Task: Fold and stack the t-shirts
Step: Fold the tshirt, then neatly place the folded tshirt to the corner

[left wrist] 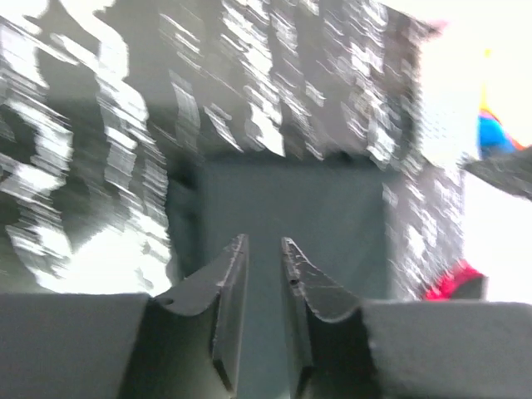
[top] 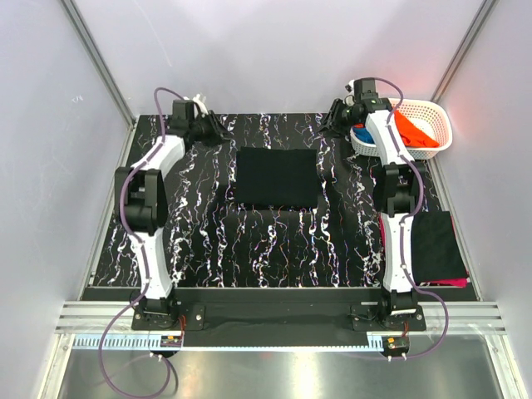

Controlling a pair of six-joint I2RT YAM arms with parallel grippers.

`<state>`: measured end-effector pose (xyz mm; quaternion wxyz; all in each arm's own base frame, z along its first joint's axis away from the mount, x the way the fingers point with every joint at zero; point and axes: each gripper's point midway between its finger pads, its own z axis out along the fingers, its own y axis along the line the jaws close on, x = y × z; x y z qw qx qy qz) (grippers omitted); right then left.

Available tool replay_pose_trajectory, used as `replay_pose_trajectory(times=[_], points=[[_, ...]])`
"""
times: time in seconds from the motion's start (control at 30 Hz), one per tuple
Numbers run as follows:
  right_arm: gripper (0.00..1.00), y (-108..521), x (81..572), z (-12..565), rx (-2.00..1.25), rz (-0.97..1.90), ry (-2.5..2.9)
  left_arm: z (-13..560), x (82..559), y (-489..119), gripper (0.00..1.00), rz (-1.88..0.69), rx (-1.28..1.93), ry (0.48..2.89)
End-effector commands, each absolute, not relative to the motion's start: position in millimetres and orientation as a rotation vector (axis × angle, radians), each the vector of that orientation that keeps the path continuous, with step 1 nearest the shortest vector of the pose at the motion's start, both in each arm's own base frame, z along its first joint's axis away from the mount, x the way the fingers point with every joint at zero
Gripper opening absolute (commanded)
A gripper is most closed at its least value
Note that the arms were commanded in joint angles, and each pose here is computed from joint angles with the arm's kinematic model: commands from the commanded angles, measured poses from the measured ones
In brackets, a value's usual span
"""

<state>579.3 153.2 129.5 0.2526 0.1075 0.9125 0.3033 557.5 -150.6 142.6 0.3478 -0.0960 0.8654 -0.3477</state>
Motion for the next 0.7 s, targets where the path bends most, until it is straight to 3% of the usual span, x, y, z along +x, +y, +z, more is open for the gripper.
replay_pose_trajectory(times=[0.0, 0.03, 0.17, 0.67], points=[[0.40, 176.9, 564.5, 166.9, 0.237, 0.980, 2.444, 187.5, 518.4, -205.8, 0.24, -1.194, -0.136, 2.122], [0.32, 183.9, 562.5, 164.2, 0.218, 0.993, 2.452, 173.7, 507.3, -211.9, 0.22, -1.214, -0.136, 2.136], [0.19, 192.0, 562.7, 137.3, 0.229, 0.997, 2.496, 151.2, 465.9, -236.5, 0.17, -1.242, -0.089, 2.218], [0.10, 193.4, 568.0, 81.5, 0.300, 0.970, 2.564, 81.3, 407.5, -209.9, 0.08, -1.062, -0.085, 2.434]])
